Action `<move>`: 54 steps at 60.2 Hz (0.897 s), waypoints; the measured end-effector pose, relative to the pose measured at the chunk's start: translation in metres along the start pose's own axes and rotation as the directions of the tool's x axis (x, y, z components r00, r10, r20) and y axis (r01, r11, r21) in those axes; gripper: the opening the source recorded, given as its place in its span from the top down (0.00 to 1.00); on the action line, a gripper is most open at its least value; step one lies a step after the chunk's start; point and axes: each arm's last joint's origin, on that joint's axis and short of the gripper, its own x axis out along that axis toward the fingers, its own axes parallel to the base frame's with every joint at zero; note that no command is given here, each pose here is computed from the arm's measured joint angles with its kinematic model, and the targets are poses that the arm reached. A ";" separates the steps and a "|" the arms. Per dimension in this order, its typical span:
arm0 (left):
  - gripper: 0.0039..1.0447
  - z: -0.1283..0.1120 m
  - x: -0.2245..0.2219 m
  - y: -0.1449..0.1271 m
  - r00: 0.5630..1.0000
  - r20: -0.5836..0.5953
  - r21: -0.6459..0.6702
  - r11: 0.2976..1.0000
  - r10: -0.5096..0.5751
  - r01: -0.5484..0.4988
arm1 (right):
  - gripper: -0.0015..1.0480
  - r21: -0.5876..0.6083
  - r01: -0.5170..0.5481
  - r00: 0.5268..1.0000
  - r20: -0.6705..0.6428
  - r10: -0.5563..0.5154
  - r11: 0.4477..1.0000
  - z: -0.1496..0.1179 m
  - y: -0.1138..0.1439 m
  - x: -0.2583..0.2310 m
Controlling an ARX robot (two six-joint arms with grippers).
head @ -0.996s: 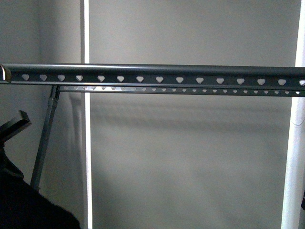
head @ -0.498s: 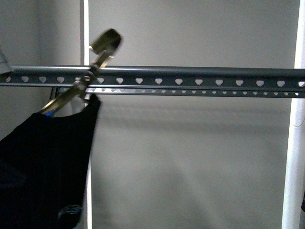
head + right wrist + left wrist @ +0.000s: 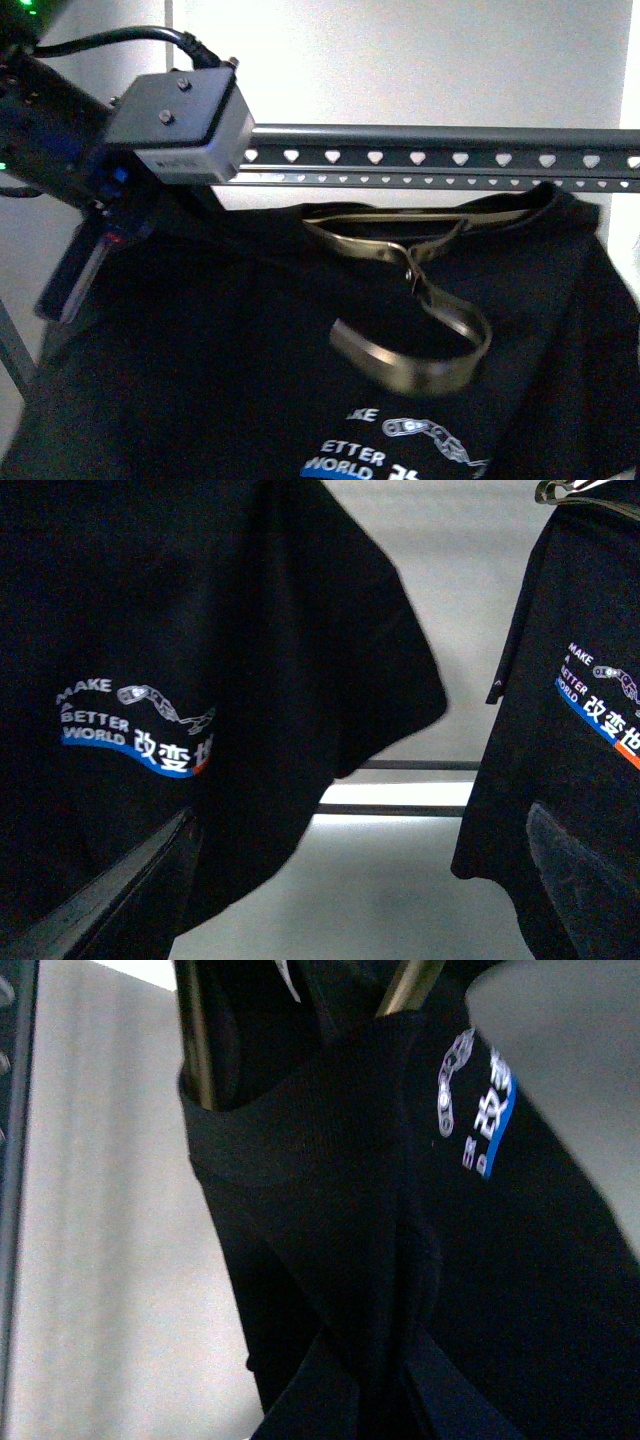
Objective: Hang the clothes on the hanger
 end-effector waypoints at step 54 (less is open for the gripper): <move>0.96 -0.011 0.026 0.015 0.999 0.009 0.482 0.875 0.048 -0.046 | 0.07 0.064 -0.328 0.939 -0.085 0.332 0.943 0.005 -0.004 0.006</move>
